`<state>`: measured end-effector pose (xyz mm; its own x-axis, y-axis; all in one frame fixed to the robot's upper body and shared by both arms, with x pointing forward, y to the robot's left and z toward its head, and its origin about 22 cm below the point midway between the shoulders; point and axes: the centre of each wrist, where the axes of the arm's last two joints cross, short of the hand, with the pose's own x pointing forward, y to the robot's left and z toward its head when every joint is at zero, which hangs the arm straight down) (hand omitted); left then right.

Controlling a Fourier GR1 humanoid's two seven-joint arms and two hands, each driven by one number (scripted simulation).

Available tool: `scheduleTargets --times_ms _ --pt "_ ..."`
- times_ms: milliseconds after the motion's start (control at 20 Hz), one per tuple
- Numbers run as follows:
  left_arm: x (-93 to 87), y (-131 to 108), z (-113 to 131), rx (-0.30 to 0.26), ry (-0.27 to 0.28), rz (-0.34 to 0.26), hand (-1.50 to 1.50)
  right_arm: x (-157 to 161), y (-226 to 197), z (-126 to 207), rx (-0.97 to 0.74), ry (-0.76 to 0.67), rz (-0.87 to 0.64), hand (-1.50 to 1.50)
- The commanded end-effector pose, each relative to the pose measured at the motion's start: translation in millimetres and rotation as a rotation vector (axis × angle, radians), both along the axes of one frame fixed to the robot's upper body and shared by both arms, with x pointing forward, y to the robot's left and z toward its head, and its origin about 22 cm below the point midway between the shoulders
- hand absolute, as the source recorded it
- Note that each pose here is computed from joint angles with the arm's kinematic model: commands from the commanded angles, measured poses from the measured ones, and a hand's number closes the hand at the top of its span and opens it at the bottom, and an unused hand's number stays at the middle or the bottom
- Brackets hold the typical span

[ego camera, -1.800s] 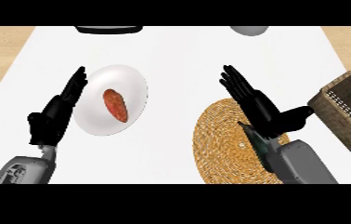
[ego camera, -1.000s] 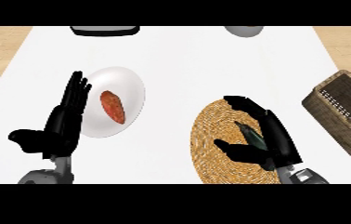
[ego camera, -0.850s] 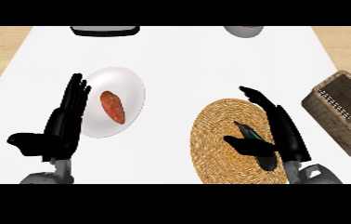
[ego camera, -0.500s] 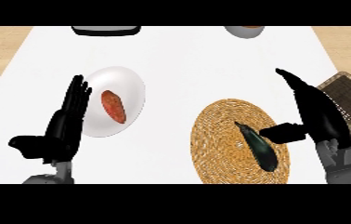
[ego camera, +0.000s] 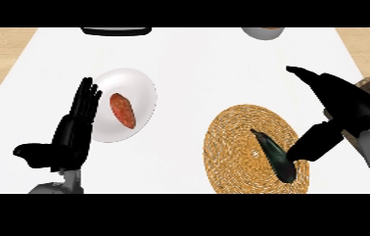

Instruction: Pick the eggplant from the placemat and place it in the basket

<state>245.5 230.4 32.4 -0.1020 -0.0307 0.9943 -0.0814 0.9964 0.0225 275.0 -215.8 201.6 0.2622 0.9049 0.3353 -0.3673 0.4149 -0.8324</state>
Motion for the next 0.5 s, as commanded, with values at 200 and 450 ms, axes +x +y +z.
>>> scheduleTargets --times_ms 200,450 --pt "0.0 5.5 9.8 0.009 0.014 -0.003 0.00 9.1 20.7 23.9 -0.160 0.162 -0.079 -1.50" --pt "-4.1 2.9 -3.7 -0.003 0.007 -0.007 0.00 17.9 26.2 -8.1 -0.224 0.217 -0.099 -1.50"
